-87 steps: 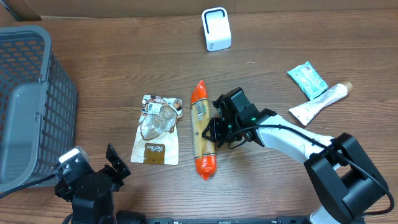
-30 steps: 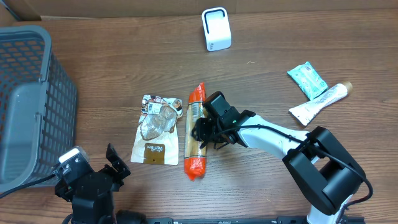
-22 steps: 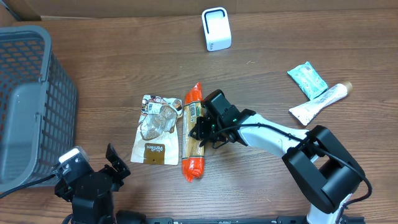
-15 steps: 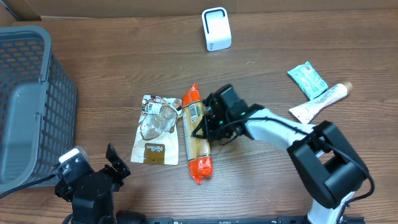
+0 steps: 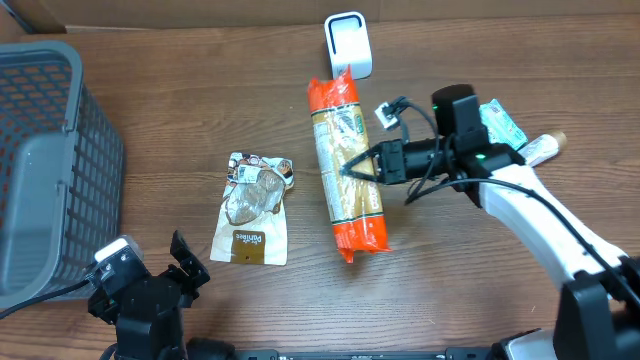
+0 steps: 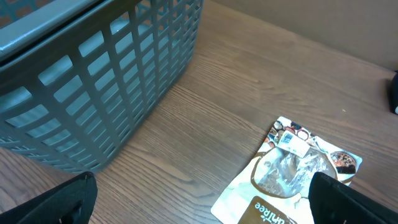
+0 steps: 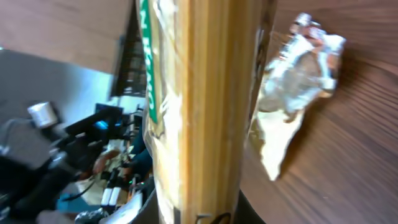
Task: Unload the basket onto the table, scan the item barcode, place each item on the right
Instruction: 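Lift the spaghetti tube upright with the right gripper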
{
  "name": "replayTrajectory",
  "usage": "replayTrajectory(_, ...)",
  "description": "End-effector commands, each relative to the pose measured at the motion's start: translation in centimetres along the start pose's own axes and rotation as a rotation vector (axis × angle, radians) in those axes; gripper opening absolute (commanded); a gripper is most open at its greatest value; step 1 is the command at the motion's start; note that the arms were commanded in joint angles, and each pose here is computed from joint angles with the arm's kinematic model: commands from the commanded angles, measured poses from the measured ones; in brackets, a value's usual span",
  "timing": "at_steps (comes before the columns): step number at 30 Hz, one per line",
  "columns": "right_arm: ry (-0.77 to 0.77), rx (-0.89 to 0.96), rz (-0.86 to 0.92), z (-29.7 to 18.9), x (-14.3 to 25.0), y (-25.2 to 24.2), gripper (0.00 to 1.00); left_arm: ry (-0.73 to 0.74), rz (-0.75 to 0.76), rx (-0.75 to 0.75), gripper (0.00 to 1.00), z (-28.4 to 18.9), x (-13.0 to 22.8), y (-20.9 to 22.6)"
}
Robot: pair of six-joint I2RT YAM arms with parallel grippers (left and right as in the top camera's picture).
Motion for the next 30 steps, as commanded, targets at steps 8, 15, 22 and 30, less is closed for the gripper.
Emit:
replayTrajectory(8,-0.016,-0.122,-0.125,-2.0,-0.9,4.8,0.04,-0.010,-0.012,-0.009,1.00,0.0,-0.1,0.2)
replayTrajectory(15,-0.016,-0.122,-0.125,-2.0,-0.9,4.8,0.04,-0.011,-0.012,-0.009,1.00,0.0,-0.1,0.2)
replayTrajectory(22,-0.016,-0.111,-0.104,-1.9,-0.8,4.5,0.04,-0.010,-0.012,-0.009,1.00,0.0,-0.1,0.2)
replayTrajectory(30,-0.017,0.148,0.066,-1.5,0.3,0.6,0.03,-0.010,-0.012,-0.009,0.99,0.0,-0.1,0.2)
Point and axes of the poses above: each gripper's point midway between its finger pads, its own z axis out along the fingers, its own y axis along the line the jaws close on, x = y × z, the point moved 2 cm from there along -z, back along the fingers, and after that the axes turned 9 degrees about -z, right-handed, at the moved point
